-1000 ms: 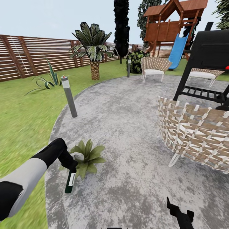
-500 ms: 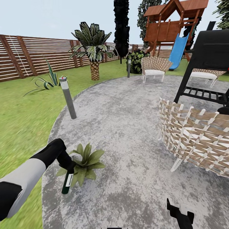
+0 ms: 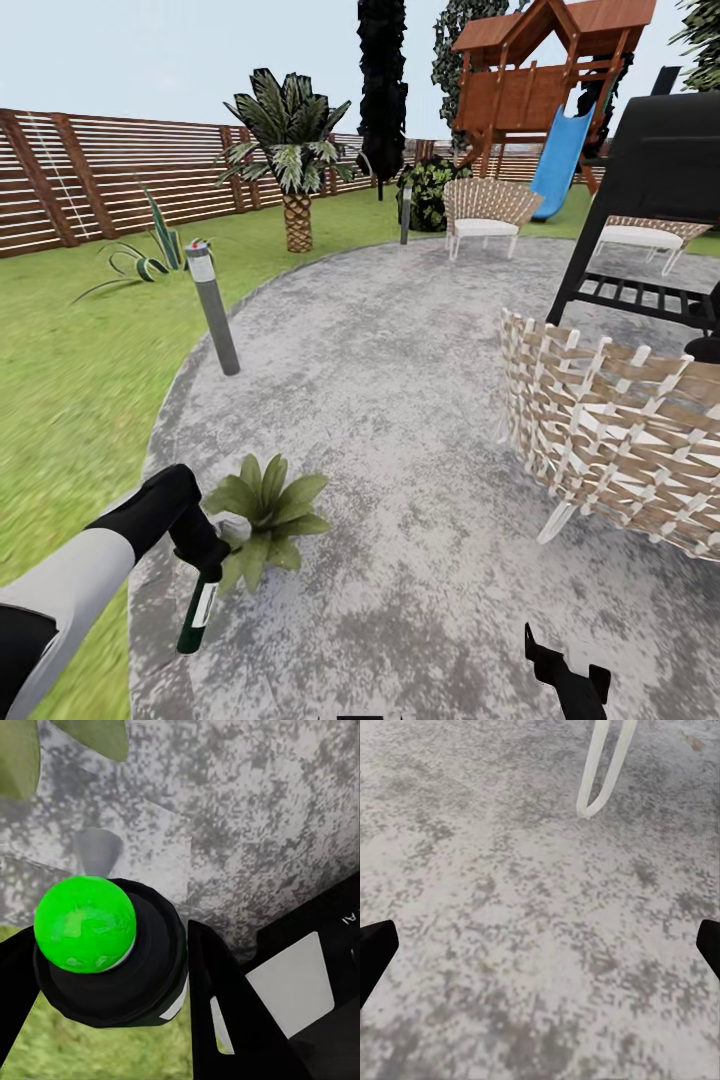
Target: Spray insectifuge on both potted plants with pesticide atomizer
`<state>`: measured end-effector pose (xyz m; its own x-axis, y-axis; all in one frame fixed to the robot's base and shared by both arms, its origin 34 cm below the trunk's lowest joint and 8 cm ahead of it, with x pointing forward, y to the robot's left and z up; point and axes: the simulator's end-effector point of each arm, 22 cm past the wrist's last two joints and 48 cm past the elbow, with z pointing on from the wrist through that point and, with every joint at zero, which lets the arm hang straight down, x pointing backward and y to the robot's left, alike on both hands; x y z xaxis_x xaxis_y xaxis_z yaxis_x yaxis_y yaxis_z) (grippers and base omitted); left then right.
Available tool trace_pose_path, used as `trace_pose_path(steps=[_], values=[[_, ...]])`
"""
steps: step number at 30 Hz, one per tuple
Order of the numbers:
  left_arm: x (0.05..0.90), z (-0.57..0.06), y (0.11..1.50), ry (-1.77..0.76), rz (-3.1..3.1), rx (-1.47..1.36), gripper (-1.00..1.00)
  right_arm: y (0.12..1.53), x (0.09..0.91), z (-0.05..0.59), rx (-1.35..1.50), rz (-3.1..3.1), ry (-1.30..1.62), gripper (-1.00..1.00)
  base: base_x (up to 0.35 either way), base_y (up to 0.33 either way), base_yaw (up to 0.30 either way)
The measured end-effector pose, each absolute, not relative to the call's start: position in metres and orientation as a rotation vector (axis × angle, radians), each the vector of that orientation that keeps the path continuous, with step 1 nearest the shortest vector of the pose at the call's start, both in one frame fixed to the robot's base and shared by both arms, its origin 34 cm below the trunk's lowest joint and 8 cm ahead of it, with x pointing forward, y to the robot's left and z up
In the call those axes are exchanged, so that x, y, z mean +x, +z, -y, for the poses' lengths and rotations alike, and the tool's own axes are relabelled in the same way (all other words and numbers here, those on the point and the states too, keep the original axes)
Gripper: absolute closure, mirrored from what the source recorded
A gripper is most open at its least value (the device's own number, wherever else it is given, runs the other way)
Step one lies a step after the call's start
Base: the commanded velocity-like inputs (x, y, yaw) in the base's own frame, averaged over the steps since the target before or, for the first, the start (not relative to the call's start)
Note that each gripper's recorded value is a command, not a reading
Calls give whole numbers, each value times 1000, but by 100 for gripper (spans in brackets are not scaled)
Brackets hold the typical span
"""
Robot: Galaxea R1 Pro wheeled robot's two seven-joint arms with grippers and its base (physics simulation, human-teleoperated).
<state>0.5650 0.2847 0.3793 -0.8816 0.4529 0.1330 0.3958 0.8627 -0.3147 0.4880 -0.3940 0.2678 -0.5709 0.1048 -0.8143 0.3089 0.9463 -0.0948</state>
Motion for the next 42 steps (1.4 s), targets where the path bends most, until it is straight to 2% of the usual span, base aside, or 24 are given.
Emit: trace_pose_path(steps=[12, 17, 23, 32, 42], values=[[575, -275, 387, 444, 2850, -667, 100, 267, 487, 394, 289, -2178, -282, -100, 48, -13, 0], [579, -243, 392, 504, 2838, -716, 100, 267, 488, 394, 290, -2177, -282, -100, -1, 0, 0], [583, -242, 395, 504, 2844, -723, 100, 267, 488, 394, 289, -2178, -282, -100, -156, 0, 0], [645, -225, 445, 512, 2941, -780, 100, 267, 488, 394, 290, -2177, -282, -100, -10, 0, 0], [640, -243, 451, 477, 2896, -815, 100, 267, 488, 394, 289, -2178, -282, -100, 0, 0, 0]])
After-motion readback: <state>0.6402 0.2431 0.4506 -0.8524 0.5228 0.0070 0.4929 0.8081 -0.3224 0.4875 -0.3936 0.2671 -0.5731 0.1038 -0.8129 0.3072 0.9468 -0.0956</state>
